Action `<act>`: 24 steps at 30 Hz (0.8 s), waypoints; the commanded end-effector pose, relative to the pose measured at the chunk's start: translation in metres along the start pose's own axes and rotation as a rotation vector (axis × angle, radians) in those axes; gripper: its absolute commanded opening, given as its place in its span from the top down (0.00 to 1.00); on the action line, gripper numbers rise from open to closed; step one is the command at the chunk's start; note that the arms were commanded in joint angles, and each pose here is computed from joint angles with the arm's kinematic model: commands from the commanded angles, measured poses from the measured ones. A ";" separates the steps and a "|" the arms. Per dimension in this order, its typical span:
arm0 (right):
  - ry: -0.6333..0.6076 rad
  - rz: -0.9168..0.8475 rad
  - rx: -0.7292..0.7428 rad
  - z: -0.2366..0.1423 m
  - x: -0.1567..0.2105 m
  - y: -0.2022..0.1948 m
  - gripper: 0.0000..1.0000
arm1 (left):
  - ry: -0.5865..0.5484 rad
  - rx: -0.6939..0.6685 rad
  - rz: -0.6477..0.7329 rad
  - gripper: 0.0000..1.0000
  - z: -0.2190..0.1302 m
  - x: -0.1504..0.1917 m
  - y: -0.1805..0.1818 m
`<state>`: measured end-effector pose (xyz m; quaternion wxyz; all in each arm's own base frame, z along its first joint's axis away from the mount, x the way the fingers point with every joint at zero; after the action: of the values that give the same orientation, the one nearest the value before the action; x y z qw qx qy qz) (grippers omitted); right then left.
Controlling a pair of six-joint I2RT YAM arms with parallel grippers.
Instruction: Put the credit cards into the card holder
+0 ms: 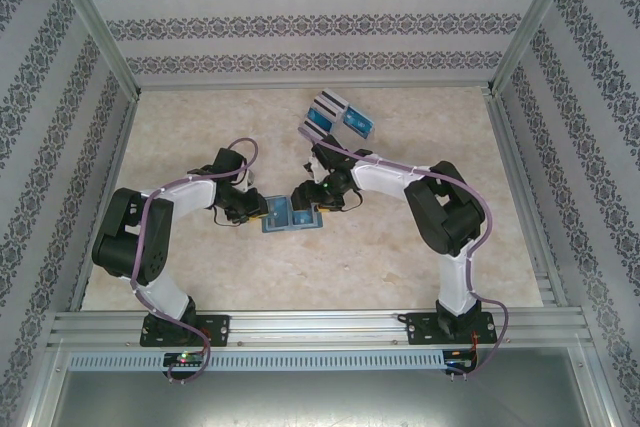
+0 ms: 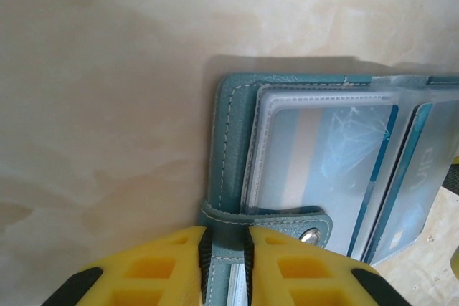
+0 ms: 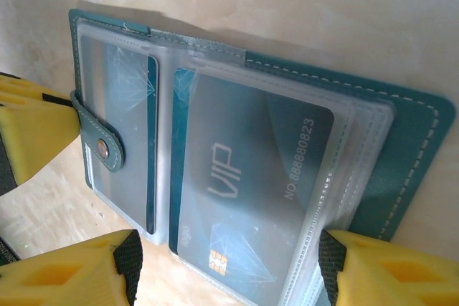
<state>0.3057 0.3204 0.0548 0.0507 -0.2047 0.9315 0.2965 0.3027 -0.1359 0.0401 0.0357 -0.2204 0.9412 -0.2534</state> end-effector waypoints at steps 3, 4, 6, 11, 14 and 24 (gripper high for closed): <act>0.019 -0.011 -0.027 0.012 -0.001 0.012 0.32 | 0.039 -0.020 -0.020 0.79 0.016 0.012 0.013; 0.016 -0.016 -0.030 0.012 -0.003 0.015 0.32 | 0.039 -0.019 -0.022 0.79 0.017 0.012 0.014; 0.007 -0.023 -0.046 0.009 -0.007 0.022 0.32 | 0.040 -0.017 -0.027 0.79 0.019 0.013 0.014; -0.016 -0.040 -0.093 0.005 -0.017 0.039 0.32 | 0.042 -0.012 -0.025 0.79 0.020 0.012 0.012; -0.033 -0.039 -0.122 -0.001 -0.022 0.046 0.32 | 0.038 -0.012 -0.023 0.79 0.020 0.011 0.011; -0.053 -0.056 -0.151 -0.009 -0.028 0.060 0.31 | 0.035 -0.008 -0.018 0.79 0.019 0.011 0.008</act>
<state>0.3056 0.3588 0.0806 0.0554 -0.2172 0.9100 0.3489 0.3056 -0.1406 0.0383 0.0391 -0.2245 0.9356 -0.2697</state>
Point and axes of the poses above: each hand's point on the last joint's axis, 136 mm out from that joint toward the fingers, its own z axis out along the fingers, its own y axis along the line the jaws close on, x = y × z, the point moved 2 cm from there along -z, back along the fingers, and after that the axes turned 12 degrees about -z, right-handed, at the moved point
